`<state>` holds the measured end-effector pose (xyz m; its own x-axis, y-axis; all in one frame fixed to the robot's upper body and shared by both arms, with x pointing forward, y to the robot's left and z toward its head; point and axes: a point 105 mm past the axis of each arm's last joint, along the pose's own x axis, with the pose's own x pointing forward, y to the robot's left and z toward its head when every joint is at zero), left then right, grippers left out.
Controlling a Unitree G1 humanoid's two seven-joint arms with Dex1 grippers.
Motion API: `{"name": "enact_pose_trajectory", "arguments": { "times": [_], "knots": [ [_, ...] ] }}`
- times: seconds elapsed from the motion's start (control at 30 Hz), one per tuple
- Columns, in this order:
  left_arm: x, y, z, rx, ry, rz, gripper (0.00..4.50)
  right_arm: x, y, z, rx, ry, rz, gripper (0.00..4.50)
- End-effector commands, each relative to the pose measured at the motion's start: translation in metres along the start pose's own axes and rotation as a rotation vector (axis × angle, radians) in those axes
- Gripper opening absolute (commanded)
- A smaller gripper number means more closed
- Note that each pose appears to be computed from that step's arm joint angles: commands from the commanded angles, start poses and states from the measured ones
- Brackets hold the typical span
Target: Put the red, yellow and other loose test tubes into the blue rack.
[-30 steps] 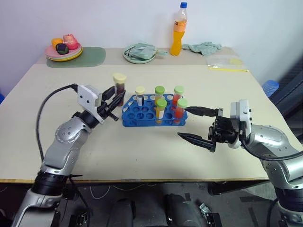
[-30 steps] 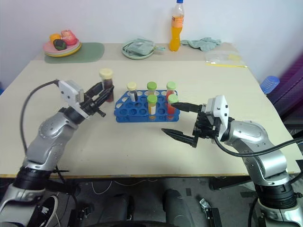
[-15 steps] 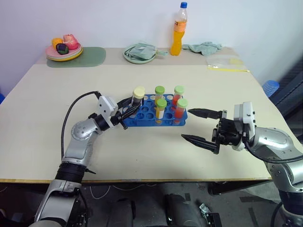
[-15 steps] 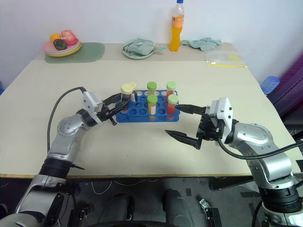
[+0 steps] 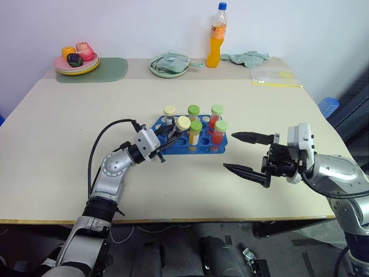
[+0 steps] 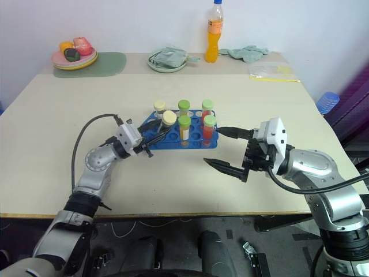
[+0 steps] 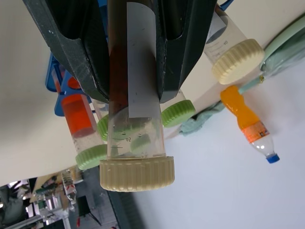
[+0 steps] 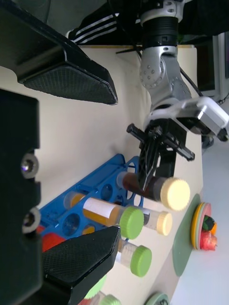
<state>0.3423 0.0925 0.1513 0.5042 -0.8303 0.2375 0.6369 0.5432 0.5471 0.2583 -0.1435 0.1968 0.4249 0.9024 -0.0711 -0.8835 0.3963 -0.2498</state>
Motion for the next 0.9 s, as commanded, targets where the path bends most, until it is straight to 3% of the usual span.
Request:
{"name": "enact_pose_trajectory", "arguments": {
  "times": [0.03, 0.53, 0.77, 0.9],
  "knots": [
    [0.003, 0.004, 0.003, 0.025, -0.03, 0.019, 0.77, -0.004, 0.001, 0.013, -0.047, -0.019, -0.002, 4.5],
    [0.006, 0.002, -0.006, 0.031, -0.023, 0.024, 0.77, -0.006, 0.001, 0.014, -0.053, -0.008, -0.01, 4.5],
    [0.008, 0.03, 0.009, 0.007, -0.071, 0.151, 0.77, -0.005, 0.001, 0.013, -0.056, -0.005, -0.008, 4.5],
    [0.006, 0.024, 0.005, 0.011, -0.052, 0.13, 0.77, -0.004, 0.0, 0.013, -0.059, -0.012, -0.012, 4.5]
  ]
}}
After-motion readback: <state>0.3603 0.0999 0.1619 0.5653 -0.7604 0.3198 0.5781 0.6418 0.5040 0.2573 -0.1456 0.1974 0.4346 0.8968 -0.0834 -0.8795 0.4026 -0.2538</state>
